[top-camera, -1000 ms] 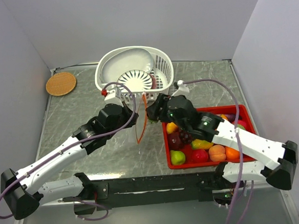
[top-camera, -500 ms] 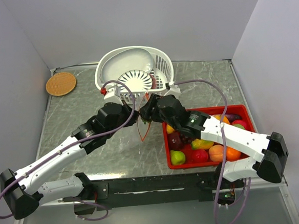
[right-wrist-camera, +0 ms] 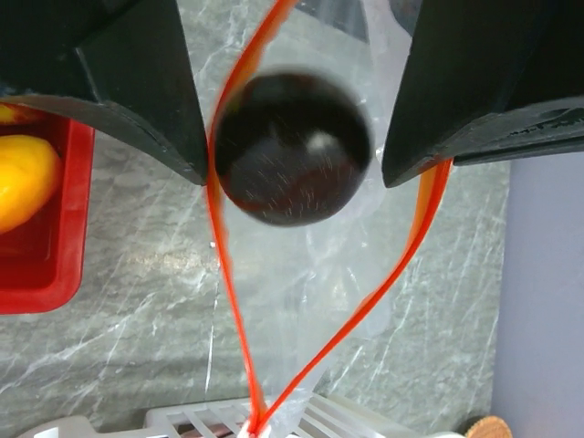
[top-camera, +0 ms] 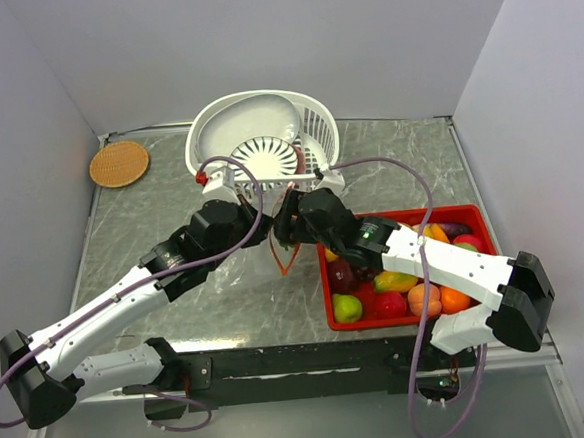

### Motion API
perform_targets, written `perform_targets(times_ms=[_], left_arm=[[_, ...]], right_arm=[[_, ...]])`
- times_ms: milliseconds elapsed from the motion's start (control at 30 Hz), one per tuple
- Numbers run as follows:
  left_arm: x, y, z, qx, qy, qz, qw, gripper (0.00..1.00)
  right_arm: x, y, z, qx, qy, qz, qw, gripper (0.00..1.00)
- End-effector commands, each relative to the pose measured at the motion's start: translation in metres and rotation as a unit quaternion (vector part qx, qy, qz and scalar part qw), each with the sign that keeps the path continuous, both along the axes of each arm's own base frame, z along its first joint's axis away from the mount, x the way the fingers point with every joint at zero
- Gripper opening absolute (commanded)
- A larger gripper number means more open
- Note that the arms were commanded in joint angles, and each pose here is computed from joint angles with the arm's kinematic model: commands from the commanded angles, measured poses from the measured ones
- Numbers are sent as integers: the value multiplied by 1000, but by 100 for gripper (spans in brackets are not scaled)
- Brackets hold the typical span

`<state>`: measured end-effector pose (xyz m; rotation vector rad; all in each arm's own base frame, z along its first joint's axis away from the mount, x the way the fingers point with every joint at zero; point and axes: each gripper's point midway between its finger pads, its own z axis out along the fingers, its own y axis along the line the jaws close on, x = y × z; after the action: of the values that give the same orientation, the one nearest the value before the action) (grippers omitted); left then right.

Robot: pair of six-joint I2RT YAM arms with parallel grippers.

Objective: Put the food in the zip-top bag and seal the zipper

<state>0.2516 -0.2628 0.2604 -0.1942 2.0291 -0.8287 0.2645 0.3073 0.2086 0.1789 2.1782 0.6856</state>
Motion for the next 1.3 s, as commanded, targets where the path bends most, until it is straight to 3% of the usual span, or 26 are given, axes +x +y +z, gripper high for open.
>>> perform_targets(times_ms=[0,300,533,800,1267], left_arm=[[6,-1,21,-24,-16,16,999,1],[9,4,8,-8,-5,34,999,1],[10,8,4,-1,-5,45,999,1],[11,4,7,-4,-12,34,999,1],[9,2,10,4,-13,23,1000,1]], right_arm=[[2,4,29,17,-29,12,999,87],[-1,-11,42,7,-41,1,999,88],[-5,-76,48,-41,-60,-80,994,88],[15,-188,-31,-82,-3,-193,978,89],[48,-228,-97,-121,64,-242,960,91]])
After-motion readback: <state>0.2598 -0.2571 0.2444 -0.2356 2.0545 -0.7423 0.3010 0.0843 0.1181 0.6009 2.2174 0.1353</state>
